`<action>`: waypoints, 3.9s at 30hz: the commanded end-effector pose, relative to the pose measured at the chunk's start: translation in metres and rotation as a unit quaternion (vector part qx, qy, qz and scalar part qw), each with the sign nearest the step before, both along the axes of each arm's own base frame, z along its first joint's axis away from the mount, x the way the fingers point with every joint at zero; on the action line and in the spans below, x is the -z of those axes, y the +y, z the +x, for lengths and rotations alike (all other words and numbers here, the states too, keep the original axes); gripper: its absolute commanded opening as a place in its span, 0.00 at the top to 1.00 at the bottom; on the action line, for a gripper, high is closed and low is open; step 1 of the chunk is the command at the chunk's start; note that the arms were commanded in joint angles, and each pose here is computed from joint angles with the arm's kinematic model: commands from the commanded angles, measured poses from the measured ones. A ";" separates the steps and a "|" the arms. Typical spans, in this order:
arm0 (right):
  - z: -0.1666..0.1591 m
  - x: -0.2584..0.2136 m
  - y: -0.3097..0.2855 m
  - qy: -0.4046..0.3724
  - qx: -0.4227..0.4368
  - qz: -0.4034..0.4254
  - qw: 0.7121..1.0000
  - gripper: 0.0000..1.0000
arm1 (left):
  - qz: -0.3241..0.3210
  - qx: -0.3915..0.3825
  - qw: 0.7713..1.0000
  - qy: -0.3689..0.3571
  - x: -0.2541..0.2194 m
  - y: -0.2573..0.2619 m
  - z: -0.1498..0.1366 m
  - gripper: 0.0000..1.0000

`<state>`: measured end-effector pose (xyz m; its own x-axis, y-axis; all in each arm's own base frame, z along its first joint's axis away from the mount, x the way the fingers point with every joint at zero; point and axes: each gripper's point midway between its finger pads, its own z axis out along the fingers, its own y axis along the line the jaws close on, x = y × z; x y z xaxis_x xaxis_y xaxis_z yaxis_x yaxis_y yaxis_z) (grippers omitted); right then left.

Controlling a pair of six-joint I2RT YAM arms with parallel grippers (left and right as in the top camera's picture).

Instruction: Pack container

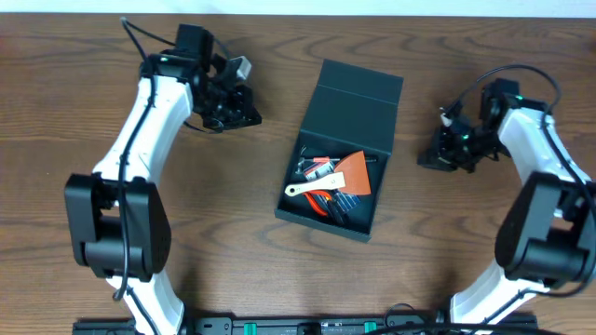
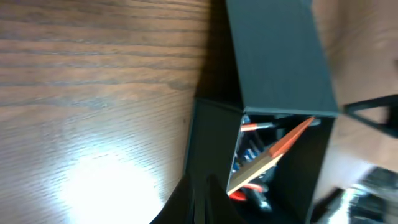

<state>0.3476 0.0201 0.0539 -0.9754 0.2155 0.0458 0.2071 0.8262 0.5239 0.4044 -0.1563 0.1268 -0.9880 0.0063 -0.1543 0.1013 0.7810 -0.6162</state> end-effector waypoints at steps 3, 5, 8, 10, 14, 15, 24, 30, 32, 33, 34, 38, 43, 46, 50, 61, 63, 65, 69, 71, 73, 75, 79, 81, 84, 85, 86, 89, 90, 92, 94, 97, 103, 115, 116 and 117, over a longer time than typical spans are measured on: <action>0.008 0.012 0.025 0.004 -0.007 0.057 0.998 0.99 | -0.108 0.003 0.993 0.039 0.010 -0.014 0.008 0.94; 0.010 0.018 0.027 0.005 -0.010 0.057 0.998 0.99 | -0.122 0.006 0.992 0.043 0.016 -0.017 0.011 0.95; 0.012 0.024 0.029 0.009 -0.004 0.062 0.998 0.99 | -0.131 0.007 0.990 0.051 0.026 -0.019 0.014 0.94; 0.016 0.024 0.033 0.002 -0.005 0.077 0.997 0.99 | -0.132 0.006 0.990 0.057 0.031 -0.020 0.014 0.94; 0.029 0.021 0.044 -0.027 -0.009 0.114 0.993 0.99 | -0.132 0.006 0.990 0.058 0.032 -0.020 0.014 0.94; 0.032 0.019 0.047 -0.036 -0.011 0.123 0.992 0.99 | -0.132 0.006 0.990 0.058 0.032 -0.020 0.014 0.94; 0.051 0.014 0.064 -0.083 -0.027 0.135 0.987 0.98 | -0.132 0.007 0.990 0.053 0.032 -0.020 0.015 0.94; 0.063 0.008 0.079 -0.112 -0.039 0.147 0.982 0.97 | -0.135 0.002 0.990 0.039 0.030 -0.021 0.024 0.94; 0.067 0.007 0.082 -0.118 -0.038 0.148 0.981 0.97 | -0.135 -0.002 0.990 0.039 0.030 -0.021 0.025 0.94; 0.069 0.007 0.083 -0.121 -0.038 0.148 0.981 0.96 | -0.136 -0.003 0.990 0.038 0.030 -0.021 0.026 0.94; 0.072 0.007 0.085 -0.125 -0.036 0.148 0.980 0.96 | -0.136 -0.003 0.990 0.036 0.031 -0.021 0.027 0.94; 0.079 0.010 0.087 -0.126 -0.022 0.151 0.980 0.96 | -0.135 -0.003 0.990 0.034 0.033 -0.021 0.029 0.94; 0.084 0.015 0.083 -0.128 -0.014 0.143 0.981 0.92 | -0.112 -0.018 0.993 0.039 0.040 -0.016 0.031 0.94; 0.087 0.019 0.074 -0.127 -0.003 0.126 0.984 0.90 | -0.112 -0.018 0.993 0.040 0.041 -0.016 0.031 0.94; 0.089 0.027 0.061 -0.120 0.017 0.094 0.988 0.90 | -0.112 -0.027 0.992 0.060 0.051 -0.016 0.030 0.94; 0.095 0.037 0.060 -0.117 0.029 0.097 0.988 0.99 | -0.178 -0.021 0.978 0.108 0.085 -0.030 0.030 0.94; 0.094 0.041 0.064 -0.114 0.026 0.111 0.987 0.99 | -0.184 -0.019 0.977 0.107 0.086 -0.032 0.031 0.95; 0.094 0.044 0.068 -0.111 0.024 0.128 0.985 0.99 | -0.192 -0.019 0.975 0.107 0.086 -0.033 0.032 0.94; 0.097 0.047 0.078 -0.113 0.019 0.172 0.978 0.99 | -0.224 -0.021 0.969 0.100 0.078 -0.039 0.041 0.94; 0.098 0.048 0.080 -0.113 0.021 0.183 0.976 0.99 | -0.232 -0.027 0.968 0.097 0.075 -0.040 0.046 0.94; 0.099 0.050 0.081 -0.112 0.024 0.186 0.976 0.99 | -0.235 -0.033 0.967 0.092 0.073 -0.040 0.052 0.94; 0.100 0.047 0.083 -0.117 0.020 0.194 0.974 0.98 | -0.242 -0.037 0.965 0.090 0.070 -0.042 0.056 0.94; 0.104 0.034 0.092 -0.136 0.004 0.228 0.964 0.98 | -0.250 -0.039 0.964 0.083 0.066 -0.047 0.061 0.94; 0.105 0.030 0.094 -0.138 0.002 0.234 0.962 0.98 | -0.251 -0.034 0.964 0.079 0.065 -0.050 0.062 0.94; 0.105 0.025 0.099 -0.144 -0.007 0.248 0.958 0.97 | -0.251 -0.031 0.964 0.080 0.065 -0.054 0.060 0.94; 0.106 0.023 0.100 -0.147 -0.009 0.252 0.956 0.97 | -0.252 -0.030 0.964 0.080 0.065 -0.055 0.060 0.94; 0.106 0.022 0.100 -0.149 -0.010 0.253 0.956 0.97 | -0.252 -0.032 0.963 0.084 0.065 -0.055 0.060 0.94; 0.107 0.022 0.099 -0.150 -0.009 0.252 0.956 0.96 | -0.252 -0.033 0.963 0.085 0.065 -0.055 0.060 0.94; 0.107 0.022 0.099 -0.150 -0.009 0.252 0.956 0.96 | -0.252 -0.033 0.963 0.085 0.065 -0.055 0.060 0.94; 0.107 0.022 0.098 -0.151 -0.008 0.252 0.956 0.96 | -0.252 -0.035 0.963 0.087 0.065 -0.055 0.060 0.94; 0.107 0.022 0.098 -0.151 -0.008 0.252 0.956 0.96 | -0.251 -0.036 0.963 0.088 0.066 -0.055 0.060 0.94; 0.107 0.022 0.098 -0.150 -0.008 0.251 0.956 0.95 | -0.242 -0.042 0.965 0.088 0.069 -0.053 0.061 0.94; 0.107 0.023 0.098 -0.150 -0.008 0.251 0.956 0.95 | -0.219 -0.074 0.966 0.116 0.079 -0.048 0.060 0.94; 0.108 0.024 0.097 -0.151 -0.007 0.247 0.957 0.96 | -0.194 -0.120 0.961 0.157 0.091 -0.044 0.059 0.94; 0.108 0.024 0.097 -0.151 -0.007 0.247 0.957 0.96 | -0.194 -0.124 0.960 0.162 0.091 -0.044 0.058 0.94; 0.108 0.024 0.097 -0.151 -0.007 0.247 0.957 0.96 | -0.194 -0.125 0.959 0.162 0.092 -0.043 0.058 0.94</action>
